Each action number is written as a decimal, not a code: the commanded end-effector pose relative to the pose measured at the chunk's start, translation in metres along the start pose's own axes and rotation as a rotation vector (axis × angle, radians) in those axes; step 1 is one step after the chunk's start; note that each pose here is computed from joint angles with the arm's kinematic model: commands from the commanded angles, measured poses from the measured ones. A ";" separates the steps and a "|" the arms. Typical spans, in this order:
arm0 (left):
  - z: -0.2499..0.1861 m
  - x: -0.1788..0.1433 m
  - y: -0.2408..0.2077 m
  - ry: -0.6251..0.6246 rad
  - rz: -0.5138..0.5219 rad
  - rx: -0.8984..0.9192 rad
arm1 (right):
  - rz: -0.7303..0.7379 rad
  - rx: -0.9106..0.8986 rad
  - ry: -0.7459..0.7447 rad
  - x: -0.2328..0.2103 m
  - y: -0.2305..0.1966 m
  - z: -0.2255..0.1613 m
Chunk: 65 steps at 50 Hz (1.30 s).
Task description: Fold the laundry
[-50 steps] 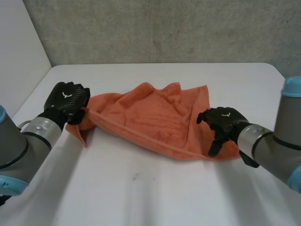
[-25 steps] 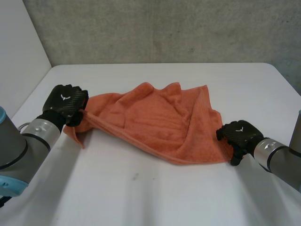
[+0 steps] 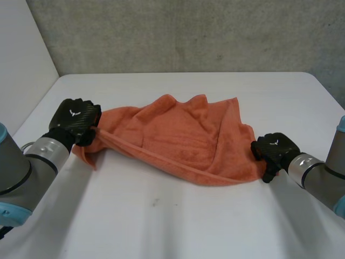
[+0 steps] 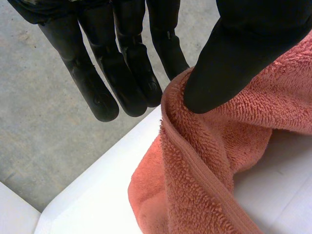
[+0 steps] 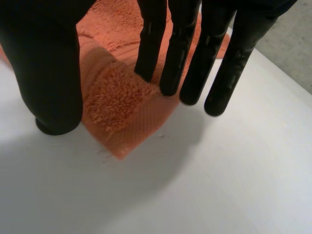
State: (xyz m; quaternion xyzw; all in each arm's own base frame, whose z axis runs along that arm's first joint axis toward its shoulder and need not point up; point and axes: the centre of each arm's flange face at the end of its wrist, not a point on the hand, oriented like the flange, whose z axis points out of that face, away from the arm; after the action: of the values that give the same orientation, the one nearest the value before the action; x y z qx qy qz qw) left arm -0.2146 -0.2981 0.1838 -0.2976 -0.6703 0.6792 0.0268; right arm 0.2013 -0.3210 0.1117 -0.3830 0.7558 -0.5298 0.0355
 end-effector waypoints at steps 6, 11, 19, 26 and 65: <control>-0.002 0.004 0.006 0.013 0.002 -0.026 | -0.013 0.059 0.050 0.010 -0.011 0.003; -0.004 0.006 0.010 0.022 -0.002 -0.045 | 0.028 0.089 0.075 0.018 -0.022 -0.002; -0.006 0.009 0.018 0.030 -0.009 -0.077 | 0.080 0.098 0.084 0.022 -0.026 -0.004; -0.010 0.014 0.028 0.047 -0.026 -0.135 | 0.115 0.060 0.129 0.043 -0.016 -0.008; -0.028 0.000 0.026 -0.061 0.103 -0.207 | 0.136 -0.041 0.299 0.086 -0.032 -0.046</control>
State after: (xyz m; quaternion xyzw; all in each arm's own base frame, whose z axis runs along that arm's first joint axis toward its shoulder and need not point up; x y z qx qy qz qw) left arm -0.1946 -0.2720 0.1235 -0.3227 -0.7564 0.5678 -0.0369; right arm 0.1351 -0.3551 0.1569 -0.2403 0.7927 -0.5584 -0.0463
